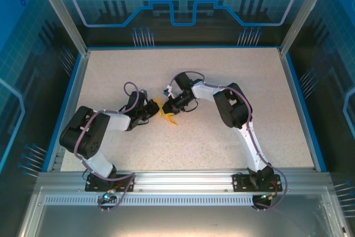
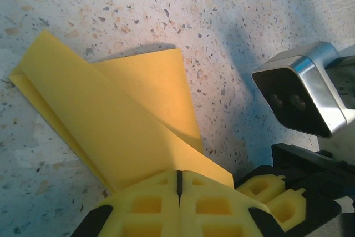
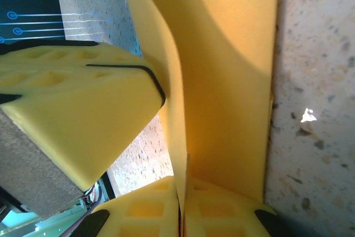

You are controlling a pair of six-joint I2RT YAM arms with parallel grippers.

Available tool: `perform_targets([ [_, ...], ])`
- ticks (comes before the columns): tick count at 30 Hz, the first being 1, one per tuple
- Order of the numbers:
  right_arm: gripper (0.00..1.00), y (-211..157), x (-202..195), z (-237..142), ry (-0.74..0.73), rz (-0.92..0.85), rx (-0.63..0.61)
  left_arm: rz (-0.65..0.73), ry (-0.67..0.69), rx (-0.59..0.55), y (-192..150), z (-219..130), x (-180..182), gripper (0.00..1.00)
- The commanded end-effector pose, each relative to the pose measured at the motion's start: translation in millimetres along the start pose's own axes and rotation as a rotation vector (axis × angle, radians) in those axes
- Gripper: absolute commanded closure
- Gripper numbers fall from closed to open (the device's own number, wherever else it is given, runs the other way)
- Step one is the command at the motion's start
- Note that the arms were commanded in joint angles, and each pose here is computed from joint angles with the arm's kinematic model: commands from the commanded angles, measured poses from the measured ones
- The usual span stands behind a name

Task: Fold a paper plane with a square sheet of paper (pick it up from the middle)
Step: Fold the wing for the fifth time at the center of the table.

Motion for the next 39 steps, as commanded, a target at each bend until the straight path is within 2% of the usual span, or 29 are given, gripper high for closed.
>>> perform_targets([
  [1, 0.92, -20.5, -57.9, 23.7, -0.122, 0.182, 0.071, -0.004, 0.000, -0.014, 3.5, 3.3, 2.5, 0.94],
  [24, 0.93, -25.6, -62.9, 24.2, -0.118, 0.210, 0.078, 0.007, 0.030, 0.004, 5.4, 14.9, 8.2, 0.93],
  [34, 0.93, -27.5, -64.6, 23.0, -0.129, 0.218, 0.073, 0.030, -0.004, -0.015, 18.4, -15.1, -12.2, 0.92],
  [39, 0.93, -28.2, -66.3, 23.1, -0.129, 0.222, 0.074, 0.025, 0.011, 0.004, 15.1, -12.7, -8.0, 0.92],
])
Point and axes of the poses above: each hand's point on the last joint's axis, 136 mm out from that joint toward the fingers, its own z axis out along the fingers, its own x axis along the line the jaws close on, y = z × x, the point moved 7 cm from there along -z, back along the fingers, and after that the axes turned 7 degrees about z, right-handed, at the moved point
